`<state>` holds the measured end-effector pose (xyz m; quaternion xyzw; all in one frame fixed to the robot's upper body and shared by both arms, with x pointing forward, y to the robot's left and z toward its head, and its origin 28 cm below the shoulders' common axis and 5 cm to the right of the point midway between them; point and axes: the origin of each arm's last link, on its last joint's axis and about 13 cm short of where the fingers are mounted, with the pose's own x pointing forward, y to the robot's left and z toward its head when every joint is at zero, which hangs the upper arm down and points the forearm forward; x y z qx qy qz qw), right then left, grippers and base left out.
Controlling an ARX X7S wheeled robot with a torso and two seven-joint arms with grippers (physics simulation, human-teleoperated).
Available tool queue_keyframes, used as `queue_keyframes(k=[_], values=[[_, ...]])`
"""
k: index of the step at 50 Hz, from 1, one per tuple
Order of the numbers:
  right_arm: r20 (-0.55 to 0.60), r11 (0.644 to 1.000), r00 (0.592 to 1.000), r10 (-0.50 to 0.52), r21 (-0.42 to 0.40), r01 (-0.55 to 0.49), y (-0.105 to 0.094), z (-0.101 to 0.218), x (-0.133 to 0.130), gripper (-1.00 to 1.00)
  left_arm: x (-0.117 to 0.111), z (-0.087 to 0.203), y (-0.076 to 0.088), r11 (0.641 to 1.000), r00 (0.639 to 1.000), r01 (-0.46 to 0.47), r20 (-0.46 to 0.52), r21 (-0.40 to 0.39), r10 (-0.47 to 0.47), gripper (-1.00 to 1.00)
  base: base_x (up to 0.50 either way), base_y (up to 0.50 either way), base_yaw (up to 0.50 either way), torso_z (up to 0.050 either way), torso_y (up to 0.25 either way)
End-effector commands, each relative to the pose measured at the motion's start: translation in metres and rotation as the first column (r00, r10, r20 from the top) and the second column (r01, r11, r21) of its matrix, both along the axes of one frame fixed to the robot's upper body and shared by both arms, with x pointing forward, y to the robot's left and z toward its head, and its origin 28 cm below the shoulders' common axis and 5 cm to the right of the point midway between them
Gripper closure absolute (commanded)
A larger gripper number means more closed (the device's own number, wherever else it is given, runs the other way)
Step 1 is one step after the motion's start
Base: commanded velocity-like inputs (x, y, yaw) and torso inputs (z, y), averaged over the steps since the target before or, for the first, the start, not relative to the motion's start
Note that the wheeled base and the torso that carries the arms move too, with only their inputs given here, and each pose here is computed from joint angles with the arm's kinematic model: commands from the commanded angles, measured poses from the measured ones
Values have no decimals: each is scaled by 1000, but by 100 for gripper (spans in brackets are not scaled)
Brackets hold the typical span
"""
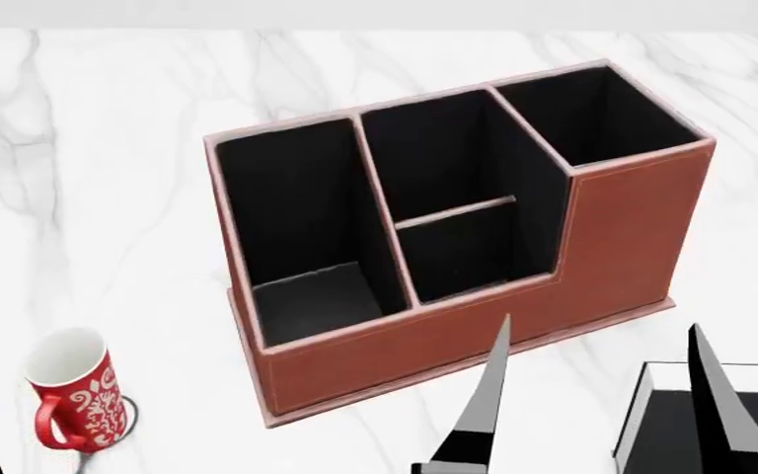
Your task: Pick up the book and place it in the left compartment of the caddy.
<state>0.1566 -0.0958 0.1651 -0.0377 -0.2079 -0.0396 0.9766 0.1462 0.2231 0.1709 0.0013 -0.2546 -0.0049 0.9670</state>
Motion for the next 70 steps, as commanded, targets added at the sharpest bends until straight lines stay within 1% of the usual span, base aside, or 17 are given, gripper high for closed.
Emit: queue_keyframes(k=[1,17,20,21,26,42,50,51,57,70], values=[[21,1000,1000,-2,-13,2,0,4,-3,-100,-4,5,0,1000,1000,3,16,0,-3,-100,500,0,0,0,0],[23,1000,1000,-3,-14,3,0,5,-4,-100,-6,8,0,1000,1000,-1,27,-7,1,-100,500,0,0,0,0],[26,1000,1000,-1,-5,1,0,5,-4,-100,-7,8,1,1000,1000,3,28,-9,-3,-100,500,0,0,0,0],[13,1000,1000,-5,1,5,0,4,-3,-100,-8,9,0,1000,999,22,41,-10,-22,-100,305,0,0,15,0],[31,1000,1000,-6,6,5,0,4,-4,-100,-8,9,2,999,999,30,31,-22,-29,-100,0,0,0,48,0],[33,1000,999,-12,10,11,-1,5,-4,-100,-9,9,2,998,998,54,34,-41,-52,-100,0,0,0,50,0],[36,1000,999,-17,11,17,-2,5,-5,-100,-11,10,3,998,998,52,41,-48,-50,-100,0,0,0,50,0],[34,999,999,-28,18,28,-4,6,-5,-100,-9,9,3,998,998,46,35,-35,-45,-100,0,0,0,43,-182],[31,1000,999,-26,17,26,-4,6,-5,-100,-9,9,3,999,998,45,34,-25,-45,-100,0,0,0,43,-182],[32,1000,999,-23,18,22,-4,6,-5,-100,-9,8,3,999,999,42,36,-28,-41,-100,0,0,0,43,-181]])
